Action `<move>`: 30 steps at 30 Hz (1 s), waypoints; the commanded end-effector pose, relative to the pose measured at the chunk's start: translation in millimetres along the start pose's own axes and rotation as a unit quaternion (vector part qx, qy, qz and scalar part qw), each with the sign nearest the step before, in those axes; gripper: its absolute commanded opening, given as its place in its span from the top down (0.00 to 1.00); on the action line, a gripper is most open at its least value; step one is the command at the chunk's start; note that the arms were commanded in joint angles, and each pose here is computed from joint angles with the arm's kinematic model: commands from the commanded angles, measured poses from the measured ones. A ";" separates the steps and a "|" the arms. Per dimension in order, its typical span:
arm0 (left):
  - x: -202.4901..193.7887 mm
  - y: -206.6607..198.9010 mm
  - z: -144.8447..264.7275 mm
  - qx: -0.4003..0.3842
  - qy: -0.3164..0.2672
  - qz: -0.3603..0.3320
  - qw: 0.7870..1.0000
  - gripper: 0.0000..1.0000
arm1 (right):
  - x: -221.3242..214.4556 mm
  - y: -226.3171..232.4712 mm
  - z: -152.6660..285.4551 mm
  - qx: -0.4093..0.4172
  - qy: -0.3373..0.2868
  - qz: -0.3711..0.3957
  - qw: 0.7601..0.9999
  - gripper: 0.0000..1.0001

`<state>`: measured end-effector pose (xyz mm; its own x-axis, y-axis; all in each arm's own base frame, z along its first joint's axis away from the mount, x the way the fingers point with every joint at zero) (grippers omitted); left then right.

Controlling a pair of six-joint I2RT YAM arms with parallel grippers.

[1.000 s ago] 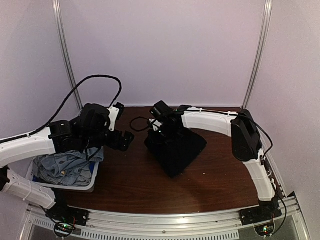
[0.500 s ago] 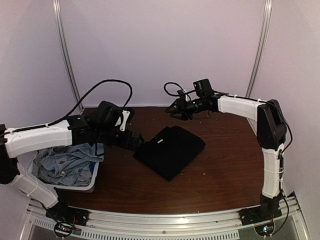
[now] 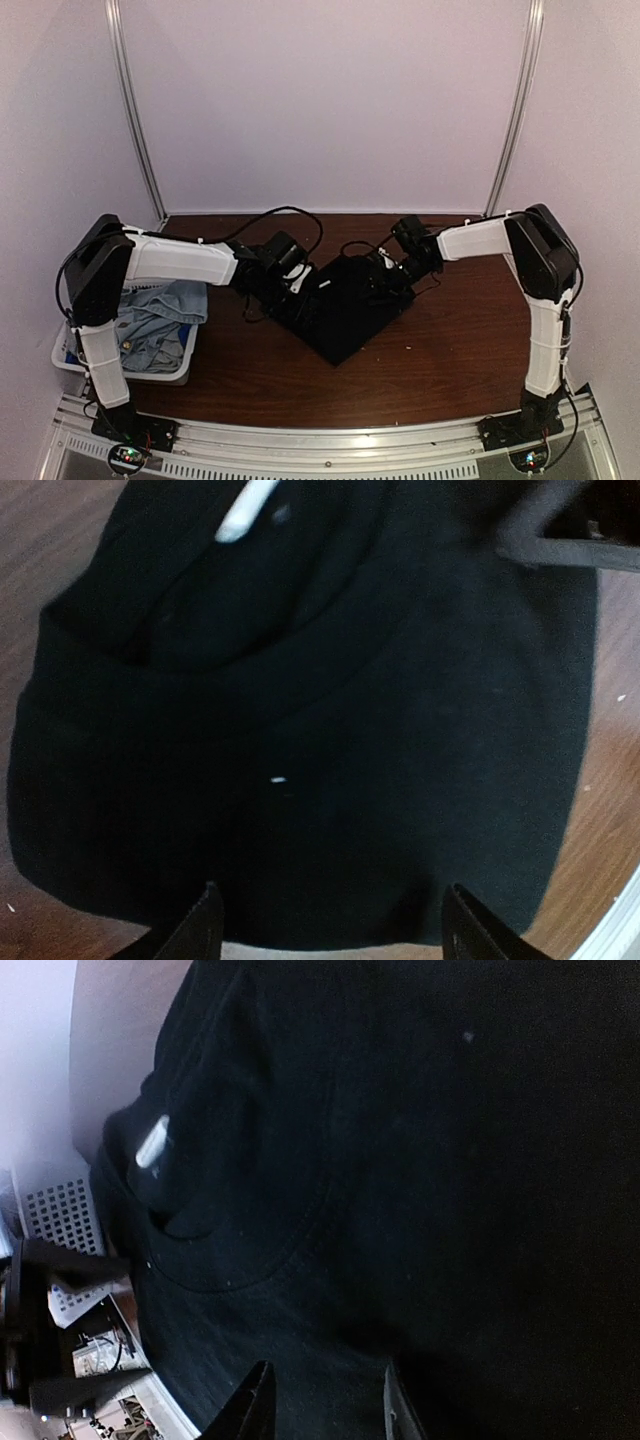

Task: Fold and stack the mixed laundry pile
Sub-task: Adjust the square-folded T-shirt at the center of the board.

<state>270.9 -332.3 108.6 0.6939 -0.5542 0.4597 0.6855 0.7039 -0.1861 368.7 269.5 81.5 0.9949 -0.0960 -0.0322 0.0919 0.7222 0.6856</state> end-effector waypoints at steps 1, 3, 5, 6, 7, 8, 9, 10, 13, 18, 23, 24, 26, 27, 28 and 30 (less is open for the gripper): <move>-6.5 34.9 -8.8 0.022 0.032 0.032 0.999 0.26 | -47.7 -17.4 3.0 -0.041 0.011 -0.025 0.999 0.62; -6.2 58.2 -10.7 0.050 0.041 0.043 0.997 0.27 | -71.1 -4.4 3.1 -0.012 0.016 -0.028 0.999 0.61; 3.6 79.2 -7.9 0.064 0.036 0.050 0.996 0.27 | -96.8 18.6 3.5 0.039 0.033 -0.021 0.998 0.59; 9.4 87.6 -3.4 0.071 0.033 0.052 0.996 0.27 | -108.8 30.2 5.7 0.067 0.045 -0.015 0.997 0.57; 15.5 93.9 2.7 0.072 0.026 0.051 0.996 0.26 | -114.6 43.6 12.7 0.096 0.050 -0.007 0.994 0.55; 21.6 96.6 10.9 0.073 0.015 0.044 0.996 0.26 | -116.5 55.7 22.9 0.119 0.046 0.005 0.992 0.53; 26.4 97.3 19.8 0.074 0.005 0.038 0.997 0.25 | -113.2 63.9 36.9 0.134 0.032 0.015 0.990 0.51; 30.8 95.4 29.1 0.068 -0.008 0.029 0.997 0.25 | -106.4 66.5 50.7 0.135 0.014 0.020 0.991 0.50; 35.0 83.9 47.4 0.034 -0.035 0.020 0.999 0.25 | -80.2 52.7 90.6 0.100 -0.048 0.021 0.994 0.51; 40.4 75.3 49.7 -0.002 -0.056 0.016 0.998 0.32 | -52.2 -14.5 125.2 -0.073 -0.113 -0.015 0.991 0.58; 49.8 76.7 28.4 -0.020 -0.046 0.016 0.999 0.36 | -55.0 -45.6 126.9 -0.123 -0.109 -0.043 0.985 0.50; 49.9 78.0 22.9 -0.021 -0.042 0.017 0.999 0.36 | -54.3 -50.0 124.4 -0.127 -0.106 -0.045 0.985 0.49; 51.3 79.9 14.9 -0.021 -0.040 0.019 0.999 0.37 | -50.9 -58.4 117.5 -0.128 -0.100 -0.052 0.985 0.51; 52.5 80.2 11.5 -0.023 -0.042 0.020 0.999 0.38 | -48.1 -61.4 113.4 -0.124 -0.098 -0.056 0.986 0.52; 52.9 80.6 7.5 -0.025 -0.041 0.020 0.999 0.39 | -45.6 -64.9 109.2 -0.123 -0.096 -0.060 0.986 0.52; 54.0 83.3 1.0 -0.021 -0.041 0.022 0.999 0.40 | -40.5 -71.3 99.7 -0.117 -0.088 -0.069 0.987 0.53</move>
<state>352.8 -292.3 118.2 0.7269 -0.4954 0.4756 0.6479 0.7243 -0.2358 312.6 159.8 129.4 0.9522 -0.3007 0.0535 0.2294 0.8196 0.5250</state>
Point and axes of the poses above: each gripper's point midway between its finger pads, its own z axis back along the fingers, its own y axis along the line the jaws close on, x = y × z, the point moved 6 cm from there along z, back along the fingers, and after that the axes turned 13 degrees about -z, right-handed, at the moved point
